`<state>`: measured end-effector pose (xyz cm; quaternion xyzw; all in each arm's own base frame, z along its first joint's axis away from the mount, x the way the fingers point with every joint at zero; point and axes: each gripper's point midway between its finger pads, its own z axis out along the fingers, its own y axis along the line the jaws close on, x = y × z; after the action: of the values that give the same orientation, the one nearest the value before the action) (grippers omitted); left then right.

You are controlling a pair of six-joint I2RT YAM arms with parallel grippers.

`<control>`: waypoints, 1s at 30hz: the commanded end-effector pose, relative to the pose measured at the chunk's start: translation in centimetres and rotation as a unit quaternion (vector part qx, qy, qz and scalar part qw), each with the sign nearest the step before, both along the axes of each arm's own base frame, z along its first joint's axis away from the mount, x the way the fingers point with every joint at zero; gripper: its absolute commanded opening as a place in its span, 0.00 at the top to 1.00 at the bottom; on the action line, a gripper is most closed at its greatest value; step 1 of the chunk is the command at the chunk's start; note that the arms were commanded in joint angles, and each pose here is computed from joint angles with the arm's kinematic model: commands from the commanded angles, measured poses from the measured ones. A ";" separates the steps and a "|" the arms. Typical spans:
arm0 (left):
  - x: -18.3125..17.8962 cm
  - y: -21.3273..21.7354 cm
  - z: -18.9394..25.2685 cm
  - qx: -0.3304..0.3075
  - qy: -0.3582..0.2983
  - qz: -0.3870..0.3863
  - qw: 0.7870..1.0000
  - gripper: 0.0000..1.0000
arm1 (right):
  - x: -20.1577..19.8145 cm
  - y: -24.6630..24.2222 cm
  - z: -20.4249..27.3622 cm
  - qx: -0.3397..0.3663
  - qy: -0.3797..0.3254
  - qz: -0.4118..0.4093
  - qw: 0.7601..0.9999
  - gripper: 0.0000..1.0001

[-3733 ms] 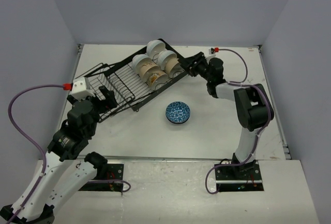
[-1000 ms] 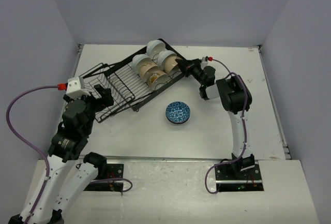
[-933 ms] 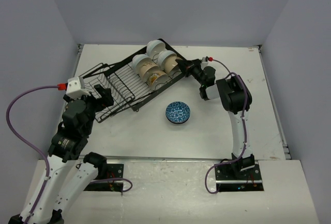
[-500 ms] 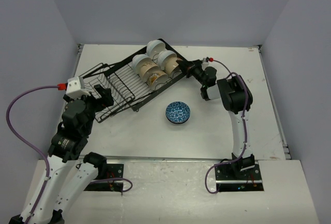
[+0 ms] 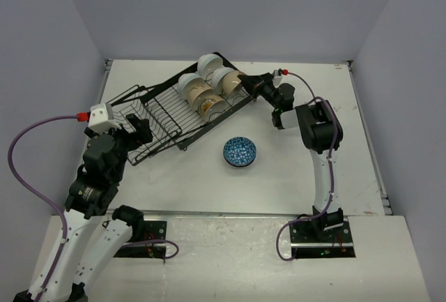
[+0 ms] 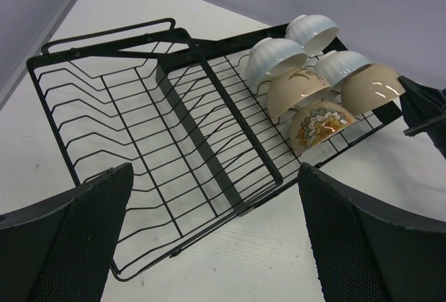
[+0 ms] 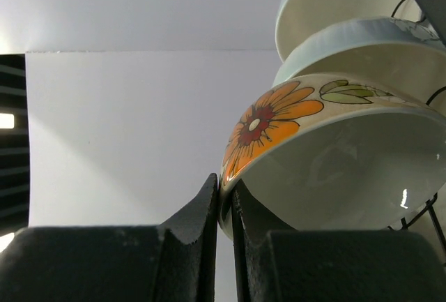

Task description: Unload the bowls from the dish rack

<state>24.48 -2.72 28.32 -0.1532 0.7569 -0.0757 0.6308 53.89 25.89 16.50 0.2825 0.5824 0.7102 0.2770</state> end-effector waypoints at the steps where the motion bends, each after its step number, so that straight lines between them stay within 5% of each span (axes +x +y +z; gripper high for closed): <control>1: 0.3 0.1 0.7 0.009 -0.017 -0.003 1.000 0.00 | -4.7 -1.6 14.1 0.069 -0.253 0.006 0.965 1.00; 22: 0.3 0.3 0.8 0.009 -0.018 0.000 1.000 0.00 | -8.6 -4.3 17.8 0.045 -0.279 0.013 0.959 1.00; 30: 0.2 0.6 1.0 0.008 -0.021 0.006 1.000 0.00 | -9.5 -5.4 16.1 -0.107 -0.239 0.013 0.965 1.00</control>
<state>24.46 -2.51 28.38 -0.1531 0.7561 -0.0730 0.6321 47.54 21.23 26.75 0.1809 0.5918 0.7122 0.3314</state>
